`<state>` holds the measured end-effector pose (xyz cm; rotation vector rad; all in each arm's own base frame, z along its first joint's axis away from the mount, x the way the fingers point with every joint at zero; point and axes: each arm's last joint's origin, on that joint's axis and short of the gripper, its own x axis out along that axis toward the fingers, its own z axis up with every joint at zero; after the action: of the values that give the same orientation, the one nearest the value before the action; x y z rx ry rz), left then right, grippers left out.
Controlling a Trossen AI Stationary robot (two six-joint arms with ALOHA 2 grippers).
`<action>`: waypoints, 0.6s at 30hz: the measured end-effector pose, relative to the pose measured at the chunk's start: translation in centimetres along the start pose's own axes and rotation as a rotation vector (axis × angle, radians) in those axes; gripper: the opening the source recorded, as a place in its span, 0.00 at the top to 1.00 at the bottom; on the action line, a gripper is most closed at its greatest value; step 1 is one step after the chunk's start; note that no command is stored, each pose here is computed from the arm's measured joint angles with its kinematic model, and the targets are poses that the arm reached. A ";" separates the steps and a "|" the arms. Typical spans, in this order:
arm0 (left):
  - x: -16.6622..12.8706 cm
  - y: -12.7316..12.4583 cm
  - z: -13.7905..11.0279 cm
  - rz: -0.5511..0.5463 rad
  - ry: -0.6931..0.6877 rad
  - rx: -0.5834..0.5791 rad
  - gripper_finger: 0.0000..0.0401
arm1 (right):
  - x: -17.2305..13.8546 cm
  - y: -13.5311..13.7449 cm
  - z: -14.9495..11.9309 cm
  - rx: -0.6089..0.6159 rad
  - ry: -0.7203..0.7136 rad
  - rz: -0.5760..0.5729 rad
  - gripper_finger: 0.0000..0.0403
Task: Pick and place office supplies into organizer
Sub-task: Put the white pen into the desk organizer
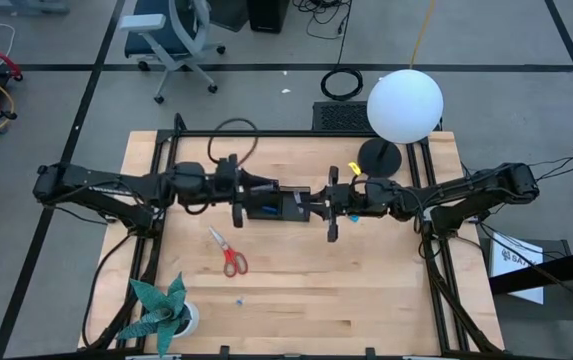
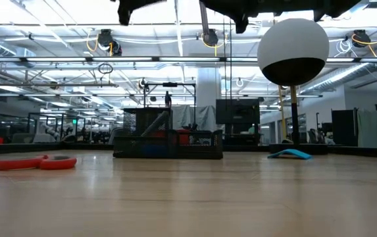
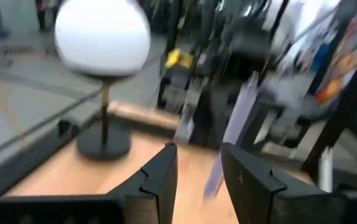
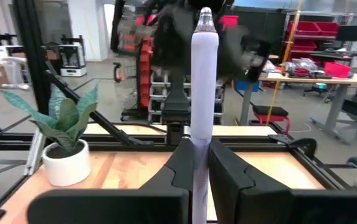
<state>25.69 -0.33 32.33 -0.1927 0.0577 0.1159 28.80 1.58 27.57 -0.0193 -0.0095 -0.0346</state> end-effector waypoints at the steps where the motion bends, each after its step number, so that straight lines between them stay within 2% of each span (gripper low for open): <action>1: 0.0 -0.1 0.3 -0.014 -0.021 0.004 0.67 | 0.0 0.0 0.0 0.000 -0.004 0.002 0.96; 4: 0.0 -0.2 0.4 -0.052 -0.034 0.018 0.67 | 0.0 0.0 0.0 0.001 -0.005 0.001 0.96; 7: -0.1 -0.6 0.8 -0.150 -0.066 0.021 0.67 | 0.0 0.0 0.0 0.000 -0.004 0.003 0.96; 10: -0.1 -0.8 0.6 -0.212 -0.034 0.019 0.67 | 0.0 0.0 0.0 0.001 -0.004 0.005 0.96; 18: -0.2 -1.2 0.5 -0.236 -0.039 0.111 0.67 | 0.0 0.2 0.5 0.015 -0.055 0.076 0.96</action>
<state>25.67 -1.44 33.02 -0.0849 0.0026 -0.1191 28.79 1.81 28.11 -0.0054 -0.0642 0.0420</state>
